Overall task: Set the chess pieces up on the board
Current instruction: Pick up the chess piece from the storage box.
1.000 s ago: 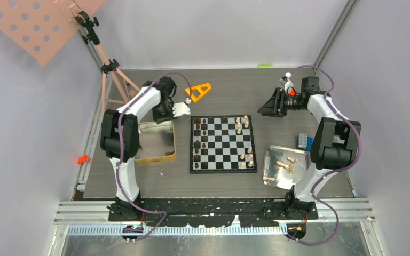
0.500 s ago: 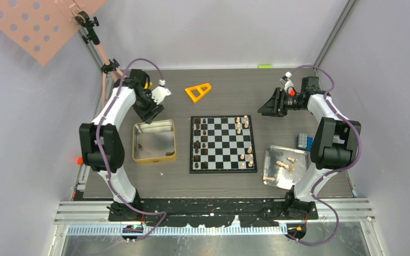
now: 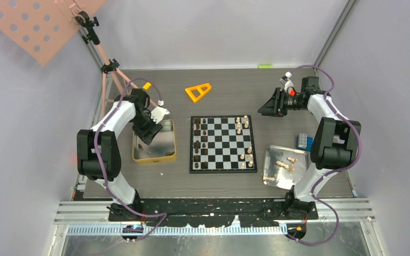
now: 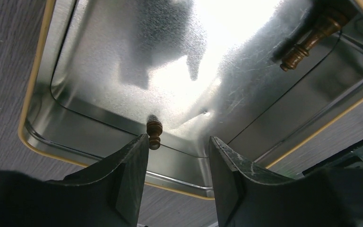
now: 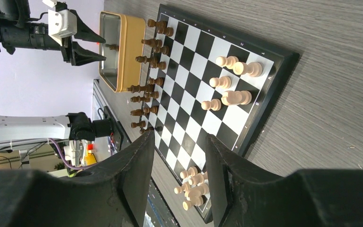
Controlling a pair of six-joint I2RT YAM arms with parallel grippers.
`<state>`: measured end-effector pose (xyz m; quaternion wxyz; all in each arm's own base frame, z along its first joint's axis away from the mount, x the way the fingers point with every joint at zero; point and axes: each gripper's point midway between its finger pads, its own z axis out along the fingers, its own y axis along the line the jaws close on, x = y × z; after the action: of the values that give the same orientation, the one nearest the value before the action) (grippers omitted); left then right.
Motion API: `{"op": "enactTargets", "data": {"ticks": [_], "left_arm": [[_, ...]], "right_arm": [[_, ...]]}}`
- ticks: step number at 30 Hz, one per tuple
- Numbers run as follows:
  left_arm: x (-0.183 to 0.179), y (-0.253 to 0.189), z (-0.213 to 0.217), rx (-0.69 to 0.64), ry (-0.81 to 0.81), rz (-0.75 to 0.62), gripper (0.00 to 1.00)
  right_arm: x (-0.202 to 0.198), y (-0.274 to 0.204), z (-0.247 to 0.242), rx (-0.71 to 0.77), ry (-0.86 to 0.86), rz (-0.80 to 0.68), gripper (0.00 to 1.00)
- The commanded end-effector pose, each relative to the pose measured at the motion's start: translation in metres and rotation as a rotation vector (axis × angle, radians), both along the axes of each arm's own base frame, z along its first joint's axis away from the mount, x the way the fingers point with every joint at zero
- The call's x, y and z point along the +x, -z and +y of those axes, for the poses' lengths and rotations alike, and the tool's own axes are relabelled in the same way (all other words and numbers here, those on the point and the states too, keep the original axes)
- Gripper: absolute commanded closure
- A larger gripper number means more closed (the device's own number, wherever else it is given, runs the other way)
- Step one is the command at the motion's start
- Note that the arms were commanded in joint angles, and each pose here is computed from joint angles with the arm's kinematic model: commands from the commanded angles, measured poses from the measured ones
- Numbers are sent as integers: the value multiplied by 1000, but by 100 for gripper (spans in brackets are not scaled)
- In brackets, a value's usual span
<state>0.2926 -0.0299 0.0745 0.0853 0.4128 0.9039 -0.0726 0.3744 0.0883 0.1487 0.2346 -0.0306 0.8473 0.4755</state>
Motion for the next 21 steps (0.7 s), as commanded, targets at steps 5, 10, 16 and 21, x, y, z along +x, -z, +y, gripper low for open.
{"op": "enactTargets", "data": {"ticks": [5, 10, 16, 21], "left_arm": [[14, 18, 19, 98, 49, -29, 48], [11, 24, 29, 152, 74, -13, 49], [7, 28, 36, 187, 94, 15, 52], [1, 33, 39, 199, 108, 51, 56]], "right_arm": [[4, -21, 0, 6, -12, -71, 51], [4, -21, -1, 5, -9, -71, 51], [4, -20, 0, 4, -12, -71, 51], [4, -20, -1, 6, -11, -69, 51]]}}
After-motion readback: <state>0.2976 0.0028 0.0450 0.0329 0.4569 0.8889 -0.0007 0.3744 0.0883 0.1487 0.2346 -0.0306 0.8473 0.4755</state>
